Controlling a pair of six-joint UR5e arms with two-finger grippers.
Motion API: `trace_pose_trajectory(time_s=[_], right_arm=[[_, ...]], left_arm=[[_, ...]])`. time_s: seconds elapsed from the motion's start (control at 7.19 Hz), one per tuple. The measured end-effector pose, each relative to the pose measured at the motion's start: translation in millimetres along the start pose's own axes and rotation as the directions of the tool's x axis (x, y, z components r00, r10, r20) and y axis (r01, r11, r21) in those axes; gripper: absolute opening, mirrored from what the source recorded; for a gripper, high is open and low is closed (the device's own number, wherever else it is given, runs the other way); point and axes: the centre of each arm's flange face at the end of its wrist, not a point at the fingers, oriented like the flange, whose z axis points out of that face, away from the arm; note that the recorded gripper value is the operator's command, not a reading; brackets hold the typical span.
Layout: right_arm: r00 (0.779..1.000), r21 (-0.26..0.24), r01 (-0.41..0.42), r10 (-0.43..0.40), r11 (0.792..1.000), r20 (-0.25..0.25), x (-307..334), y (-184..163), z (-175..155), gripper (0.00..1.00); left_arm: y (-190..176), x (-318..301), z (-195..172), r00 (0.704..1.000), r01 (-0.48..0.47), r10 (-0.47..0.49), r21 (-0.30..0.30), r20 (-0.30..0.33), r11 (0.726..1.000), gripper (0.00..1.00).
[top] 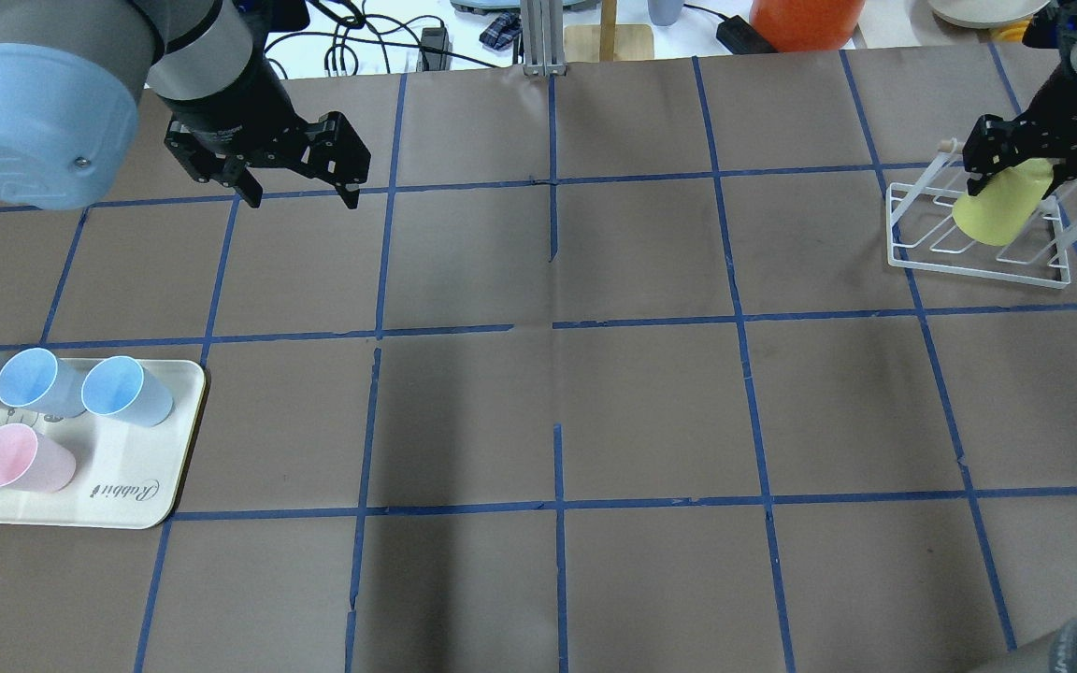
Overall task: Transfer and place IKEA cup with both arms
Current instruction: 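Lift the yellow cup off the dowel with the right gripper, then carry the yellow cup toward the left gripper while the left arm reaches over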
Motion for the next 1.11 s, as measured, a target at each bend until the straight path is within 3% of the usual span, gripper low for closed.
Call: trace_pose_trajectory(time_s=[0.7,0.84,0.97,1.11], right_arm=[[1.0,0.033,0.011,-0.012,0.999,0.014,-12,37,-70,0.39],[0.999,0.032,0.016,-0.017,0.999,0.051,-18,45,-80,0.38],[0.991,0.028,0.021,-0.025,0.999,0.132,-30,52,-88,0.37],[0.97,0.014,0.028,-0.031,1.0,0.241,-49,58,-91,0.37]], left_arm=[[1,0,0,1.0,0.001,-0.001,0.0,0.0,1.0,1.0],[1,0,-1,1.0,0.001,-0.001,0.001,-0.005,1.0,1.0],[4,2,-2,0.999,0.006,-0.006,0.003,-0.046,1.0,1.0],[5,0,-6,0.989,0.03,-0.028,0.007,-0.145,1.0,1.0]])
